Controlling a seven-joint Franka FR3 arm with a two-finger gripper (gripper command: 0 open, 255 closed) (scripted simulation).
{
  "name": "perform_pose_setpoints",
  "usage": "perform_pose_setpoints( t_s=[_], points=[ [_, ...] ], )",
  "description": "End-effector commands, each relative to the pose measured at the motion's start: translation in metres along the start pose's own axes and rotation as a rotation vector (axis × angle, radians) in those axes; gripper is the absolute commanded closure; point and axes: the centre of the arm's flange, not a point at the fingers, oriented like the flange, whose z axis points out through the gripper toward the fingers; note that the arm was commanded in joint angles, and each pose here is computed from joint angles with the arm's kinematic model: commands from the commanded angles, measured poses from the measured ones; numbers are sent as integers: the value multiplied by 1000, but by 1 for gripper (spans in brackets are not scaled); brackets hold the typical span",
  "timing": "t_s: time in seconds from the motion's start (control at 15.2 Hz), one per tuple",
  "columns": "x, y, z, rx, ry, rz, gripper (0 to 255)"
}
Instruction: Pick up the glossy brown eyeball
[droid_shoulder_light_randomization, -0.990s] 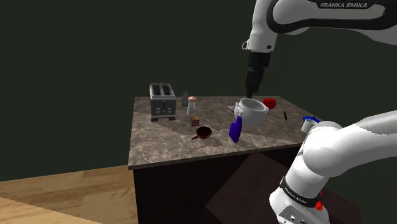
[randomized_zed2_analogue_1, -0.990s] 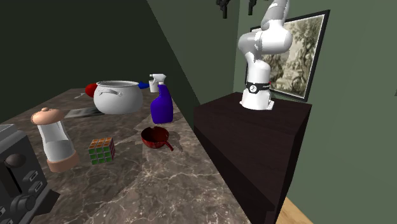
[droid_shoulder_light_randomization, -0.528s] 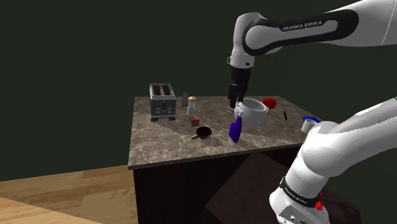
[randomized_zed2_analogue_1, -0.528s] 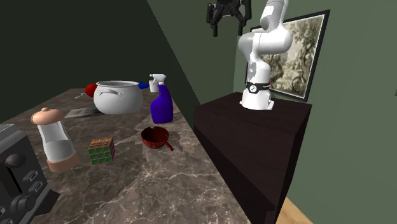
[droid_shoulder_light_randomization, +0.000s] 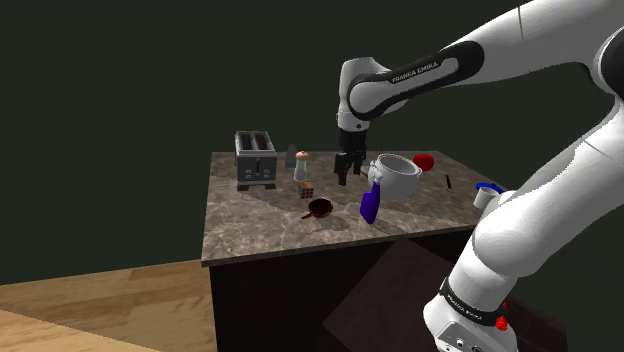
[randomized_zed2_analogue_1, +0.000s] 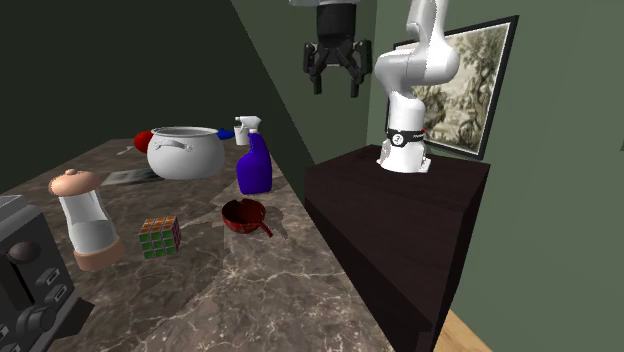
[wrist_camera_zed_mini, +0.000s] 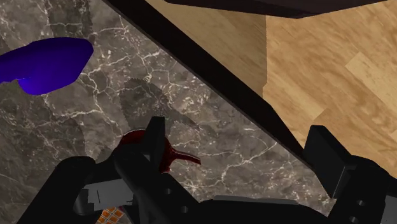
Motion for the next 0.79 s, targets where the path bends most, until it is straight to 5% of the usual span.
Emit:
perform_pose_setpoints(
  t_s=[0.0, 0.73],
  points=[
    [22, 1, 20, -7, -1, 9, 0],
    [126, 19, 122, -46, -16, 61, 0]
  ],
)
